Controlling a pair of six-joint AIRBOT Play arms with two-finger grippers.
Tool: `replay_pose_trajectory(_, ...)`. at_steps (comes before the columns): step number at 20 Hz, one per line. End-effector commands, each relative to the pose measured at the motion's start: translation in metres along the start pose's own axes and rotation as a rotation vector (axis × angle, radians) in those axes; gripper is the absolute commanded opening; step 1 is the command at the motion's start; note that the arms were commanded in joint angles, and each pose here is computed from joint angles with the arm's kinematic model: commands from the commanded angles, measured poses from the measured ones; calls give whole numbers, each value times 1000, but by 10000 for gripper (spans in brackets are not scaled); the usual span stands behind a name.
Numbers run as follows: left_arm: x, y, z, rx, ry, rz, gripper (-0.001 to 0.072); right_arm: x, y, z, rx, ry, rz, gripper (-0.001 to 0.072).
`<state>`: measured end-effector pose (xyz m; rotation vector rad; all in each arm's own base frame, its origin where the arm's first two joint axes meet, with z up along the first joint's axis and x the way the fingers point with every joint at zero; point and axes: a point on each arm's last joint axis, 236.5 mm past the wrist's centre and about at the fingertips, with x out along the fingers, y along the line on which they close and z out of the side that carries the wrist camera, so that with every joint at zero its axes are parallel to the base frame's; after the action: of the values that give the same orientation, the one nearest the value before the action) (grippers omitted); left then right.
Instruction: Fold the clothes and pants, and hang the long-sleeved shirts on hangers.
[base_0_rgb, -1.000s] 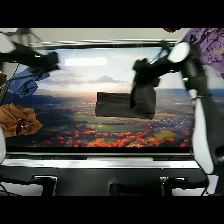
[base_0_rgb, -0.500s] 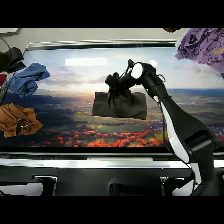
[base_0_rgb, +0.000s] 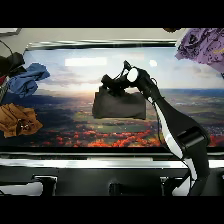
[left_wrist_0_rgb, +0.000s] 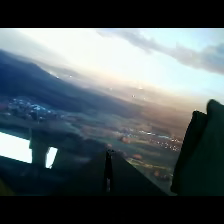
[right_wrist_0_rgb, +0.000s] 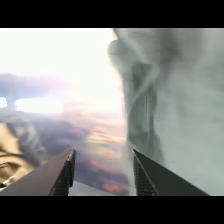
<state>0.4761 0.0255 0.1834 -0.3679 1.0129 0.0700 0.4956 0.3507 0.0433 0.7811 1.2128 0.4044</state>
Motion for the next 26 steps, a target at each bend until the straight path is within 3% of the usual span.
replay_pose_trajectory(1, 5, 2, -4, -4, 16, 4, 18, -18, 37, 2, -102, -24, 118, 428)
replay_pose_trajectory(7, 6, 3, -4, -5, 17, 5, 18, -136, 9, 43, -173, -60, 76, 428)
replay_pose_trajectory(9, 5, 3, -4, -5, 17, 5, 18, -187, -37, 67, -200, -72, 17, 496)
replay_pose_trajectory(13, 6, 3, -4, -4, 17, 5, 18, -249, -152, 104, -116, -98, -45, 495)
replay_pose_trajectory(19, 6, 2, -2, -4, 8, 3, 19, -198, -267, 57, 99, 39, 109, 476)
replay_pose_trajectory(24, 6, 1, 3, -4, -13, -1, 19, -138, -294, 26, 175, 137, 219, 468)
replay_pose_trajectory(26, 6, 1, 7, -4, -30, -4, 19, -122, -297, 27, 189, 138, 238, 416)
